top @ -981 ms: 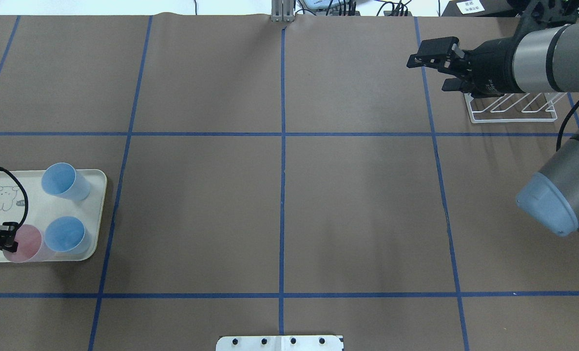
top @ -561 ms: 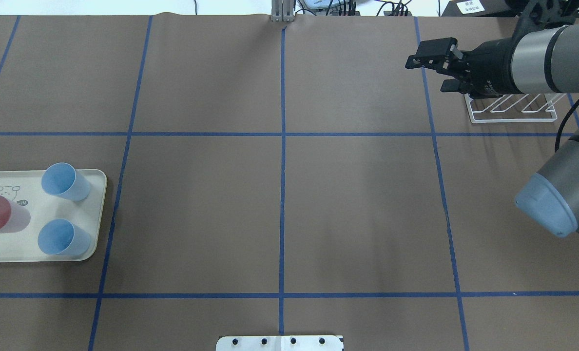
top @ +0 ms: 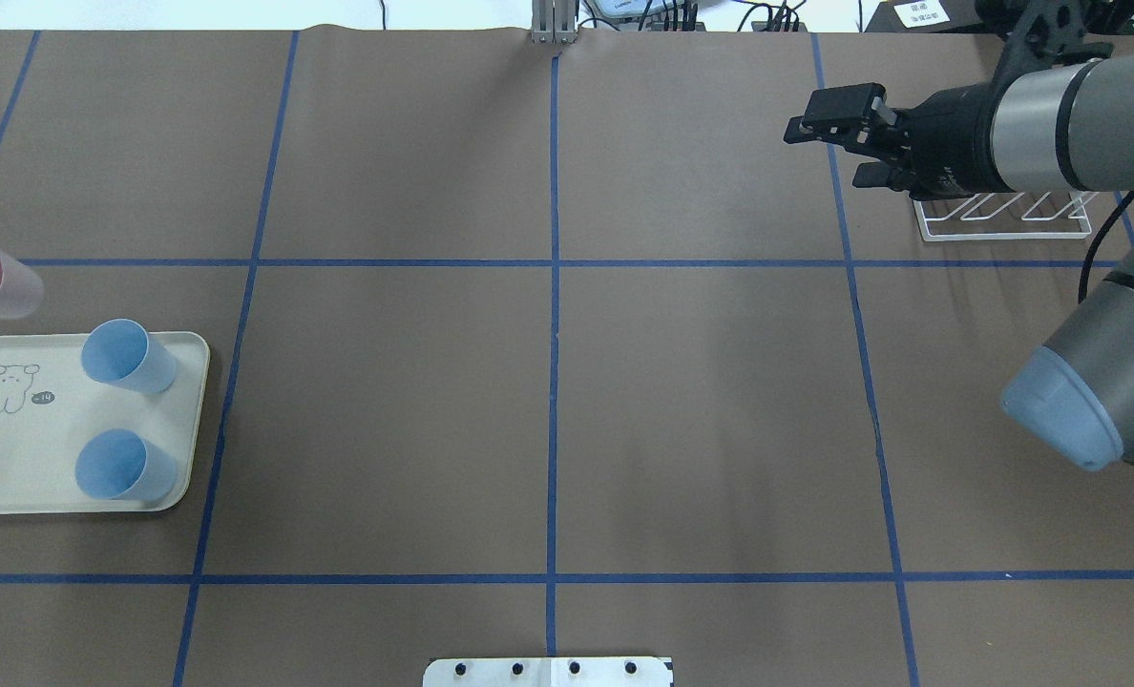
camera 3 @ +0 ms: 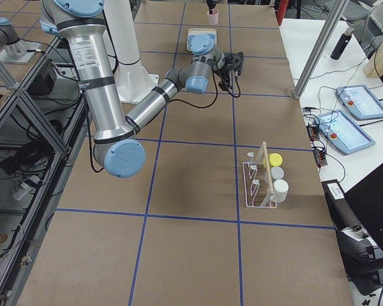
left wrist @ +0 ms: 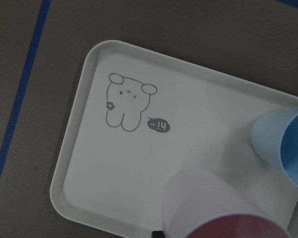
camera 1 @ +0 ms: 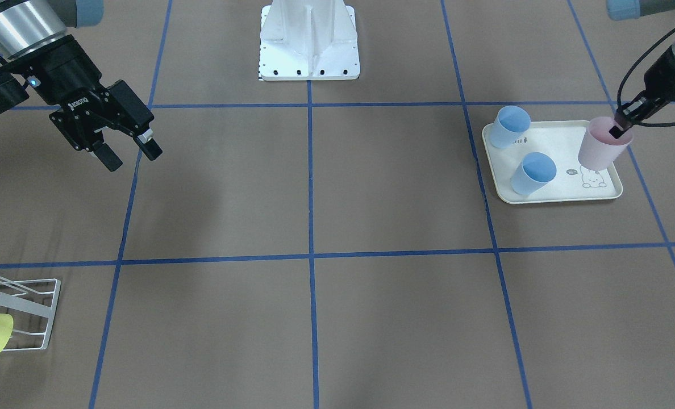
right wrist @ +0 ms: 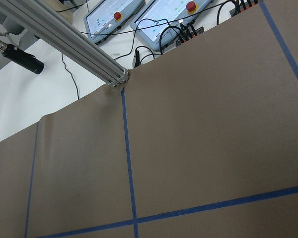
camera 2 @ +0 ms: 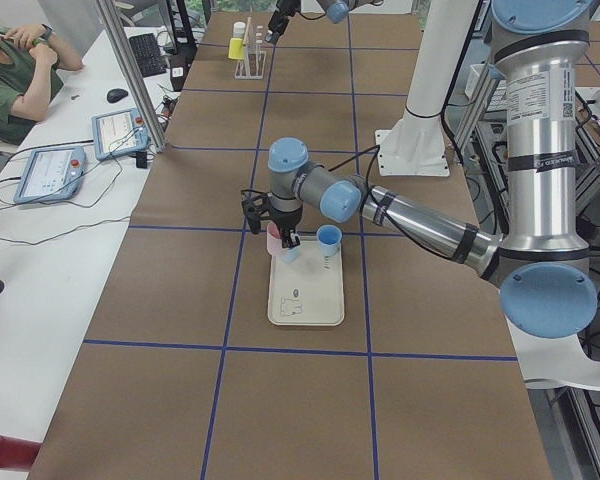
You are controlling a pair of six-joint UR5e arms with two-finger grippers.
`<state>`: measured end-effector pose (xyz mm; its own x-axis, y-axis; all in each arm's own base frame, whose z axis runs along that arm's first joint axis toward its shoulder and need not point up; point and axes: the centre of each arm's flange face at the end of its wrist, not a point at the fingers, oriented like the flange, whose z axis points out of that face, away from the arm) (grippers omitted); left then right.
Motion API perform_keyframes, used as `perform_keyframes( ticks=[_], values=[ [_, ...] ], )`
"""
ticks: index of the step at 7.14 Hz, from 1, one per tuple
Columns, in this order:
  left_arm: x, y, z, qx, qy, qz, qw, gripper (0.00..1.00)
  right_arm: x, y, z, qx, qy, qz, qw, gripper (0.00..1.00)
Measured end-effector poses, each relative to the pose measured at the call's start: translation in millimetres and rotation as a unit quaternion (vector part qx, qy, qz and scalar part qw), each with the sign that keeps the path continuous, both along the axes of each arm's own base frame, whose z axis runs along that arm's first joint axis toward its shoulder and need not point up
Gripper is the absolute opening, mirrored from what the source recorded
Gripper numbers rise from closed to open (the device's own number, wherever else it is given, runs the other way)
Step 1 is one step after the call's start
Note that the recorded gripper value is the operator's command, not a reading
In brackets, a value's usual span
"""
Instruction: Transfer IKEA cup to right arm and place on rack
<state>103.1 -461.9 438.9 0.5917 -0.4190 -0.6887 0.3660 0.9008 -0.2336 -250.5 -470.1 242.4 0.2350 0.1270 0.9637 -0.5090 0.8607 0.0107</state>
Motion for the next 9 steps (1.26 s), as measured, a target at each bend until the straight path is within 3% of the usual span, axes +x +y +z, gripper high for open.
perform_keyframes(
  ticks=[3, 6, 7, 9],
  values=[
    [16.6, -69.6, -93.0, 0.001, 0.019, -0.057, 0.9982, 0.00, -5.1, 2.7, -1.0, -0.004, -0.014, -0.002, 0.9999, 1.00],
    [114.2, -77.4, -163.6, 0.025, 0.103, -0.086, 0.9906, 0.00, -10.7, -2.3, 5.7, -0.003, -0.056, 0.005, 0.9984, 1.00],
    [140.1, -76.4, -178.2, 0.028, 0.162, -0.114, 0.9798, 0.00, -13.4, -5.4, 11.6, -0.005, -0.083, 0.008, 0.9965, 1.00],
    [187.8, -66.6, -216.6, 0.005, 0.296, -0.174, 0.9393, 0.00, -13.0, -4.6, 12.8, -0.020, -0.144, 0.014, 0.9893, 1.00]
  ],
)
